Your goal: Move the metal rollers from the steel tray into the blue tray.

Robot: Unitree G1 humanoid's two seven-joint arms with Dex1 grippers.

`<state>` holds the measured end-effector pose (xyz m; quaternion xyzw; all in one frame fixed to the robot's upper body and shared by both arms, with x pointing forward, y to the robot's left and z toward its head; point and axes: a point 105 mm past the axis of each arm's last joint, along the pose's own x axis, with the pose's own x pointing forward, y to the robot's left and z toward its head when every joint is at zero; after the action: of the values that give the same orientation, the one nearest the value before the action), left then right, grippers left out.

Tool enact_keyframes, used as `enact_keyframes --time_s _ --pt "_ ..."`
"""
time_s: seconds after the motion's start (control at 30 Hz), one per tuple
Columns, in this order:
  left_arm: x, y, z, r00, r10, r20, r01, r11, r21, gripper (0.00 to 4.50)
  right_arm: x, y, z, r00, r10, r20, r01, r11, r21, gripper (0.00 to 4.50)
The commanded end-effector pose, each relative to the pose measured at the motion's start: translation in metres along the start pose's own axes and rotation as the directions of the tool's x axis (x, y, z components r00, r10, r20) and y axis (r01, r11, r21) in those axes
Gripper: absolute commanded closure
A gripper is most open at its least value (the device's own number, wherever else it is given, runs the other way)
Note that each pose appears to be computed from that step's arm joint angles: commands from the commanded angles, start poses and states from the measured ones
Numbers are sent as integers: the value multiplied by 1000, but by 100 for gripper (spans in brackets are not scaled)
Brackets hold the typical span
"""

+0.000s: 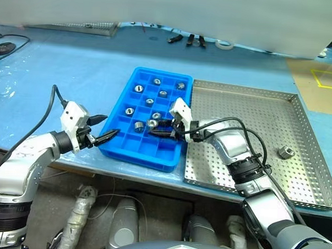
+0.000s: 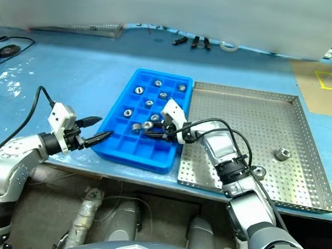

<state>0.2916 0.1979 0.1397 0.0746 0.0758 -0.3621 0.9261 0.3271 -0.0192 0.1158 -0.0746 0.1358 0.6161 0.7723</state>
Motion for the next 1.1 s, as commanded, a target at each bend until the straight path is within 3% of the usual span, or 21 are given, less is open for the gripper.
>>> enact_keyframes --time_s 0.03,0.5,0.6,0.67,0.8,1.1 --pt "1 -6 11 1000 -22 21 21 999 35 80 -2 15 3 997 82 1 -82 996 18 290" --pt "3 -9 8 998 -65 -12 66 997 33 80 9 38 -2 981 192 11 -191 970 153 290" --pt "4 -8 9 997 -76 -15 77 996 37 80 11 36 -1 984 178 20 -179 973 143 189" --pt "4 -8 9 996 -86 -17 87 995 39 80 11 29 0 992 128 16 -129 983 132 127" --pt "13 -13 11 991 -136 -6 136 990 36 80 1 10 5 1000 1 8 -1 998 56 127" --pt "67 -41 25 948 -312 61 308 949 66 80 -79 -3 31 964 -249 94 254 966 -43 127"
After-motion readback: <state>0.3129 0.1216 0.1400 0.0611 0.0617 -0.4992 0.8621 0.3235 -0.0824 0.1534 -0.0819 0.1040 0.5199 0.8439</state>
